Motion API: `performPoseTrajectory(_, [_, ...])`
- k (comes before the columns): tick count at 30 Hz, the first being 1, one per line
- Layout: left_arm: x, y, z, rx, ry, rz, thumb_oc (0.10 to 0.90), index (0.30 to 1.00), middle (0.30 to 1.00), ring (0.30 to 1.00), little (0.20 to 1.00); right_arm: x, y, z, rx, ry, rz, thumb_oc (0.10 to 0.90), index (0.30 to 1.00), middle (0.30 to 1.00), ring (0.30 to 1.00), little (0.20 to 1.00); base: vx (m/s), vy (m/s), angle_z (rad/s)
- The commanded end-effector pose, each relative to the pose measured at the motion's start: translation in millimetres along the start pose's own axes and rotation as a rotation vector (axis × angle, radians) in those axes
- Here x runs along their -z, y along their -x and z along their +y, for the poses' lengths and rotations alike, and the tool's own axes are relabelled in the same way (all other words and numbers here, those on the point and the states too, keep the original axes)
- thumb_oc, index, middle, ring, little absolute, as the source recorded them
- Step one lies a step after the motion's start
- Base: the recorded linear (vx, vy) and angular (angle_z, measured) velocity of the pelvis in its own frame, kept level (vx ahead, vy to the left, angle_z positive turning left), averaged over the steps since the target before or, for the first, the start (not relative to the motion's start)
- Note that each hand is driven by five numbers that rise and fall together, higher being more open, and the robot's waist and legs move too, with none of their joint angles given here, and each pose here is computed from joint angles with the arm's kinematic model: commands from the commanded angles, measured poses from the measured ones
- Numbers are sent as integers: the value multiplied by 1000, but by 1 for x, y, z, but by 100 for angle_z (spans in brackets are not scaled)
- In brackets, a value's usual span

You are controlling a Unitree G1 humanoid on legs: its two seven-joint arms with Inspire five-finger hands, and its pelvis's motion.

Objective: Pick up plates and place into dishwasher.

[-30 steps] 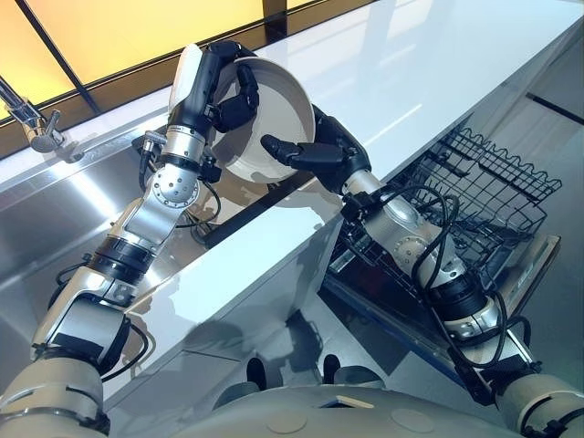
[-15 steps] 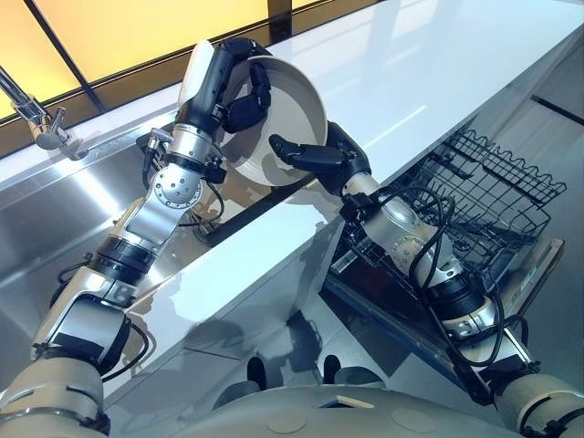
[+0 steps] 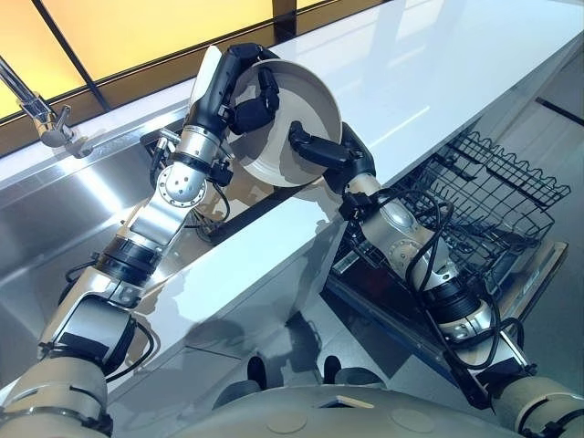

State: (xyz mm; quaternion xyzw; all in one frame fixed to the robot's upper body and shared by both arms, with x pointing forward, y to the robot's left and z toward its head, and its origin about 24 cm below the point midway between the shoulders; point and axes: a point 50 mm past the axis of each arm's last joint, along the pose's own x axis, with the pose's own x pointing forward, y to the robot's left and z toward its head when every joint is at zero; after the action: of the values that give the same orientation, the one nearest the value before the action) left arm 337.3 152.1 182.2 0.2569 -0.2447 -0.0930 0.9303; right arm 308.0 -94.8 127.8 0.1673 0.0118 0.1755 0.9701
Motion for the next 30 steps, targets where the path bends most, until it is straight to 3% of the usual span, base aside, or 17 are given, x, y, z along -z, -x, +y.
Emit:
performPoseTrajectory(1, [-33,-17,-3,64,95,-117,800,900,900,900,900,-77,0,31,-151,-91,-412,100,300,300,300,200,0,0,0])
performPoseTrajectory(4, [-24,-17,4,55,132,-67,800,900,900,900,900,-98,4,22,-63,-5,-547,100,300,300,300,200,0,0,0])
performPoseTrajectory(9, [-32,-21,30,-39,223,-91,800,900,900,900,900,-155,18,6,252,339,-904,100,300,300,300,200,0,0,0])
performPoseTrajectory(13, [-49,-22,59,-120,224,-141,800,900,900,900,900,-186,35,-33,532,594,-1016,100,300,300,300,200,8,-4,0])
performPoseTrajectory(21, [-64,-7,90,-177,122,-193,800,900,900,900,900,-192,76,-128,920,836,-826,100,300,300,300,200,18,-17,0])
performPoseTrajectory(30, [-58,12,124,-264,-15,-139,800,900,900,900,900,-152,141,-222,1299,897,-467,100,300,300,300,200,33,-47,2])
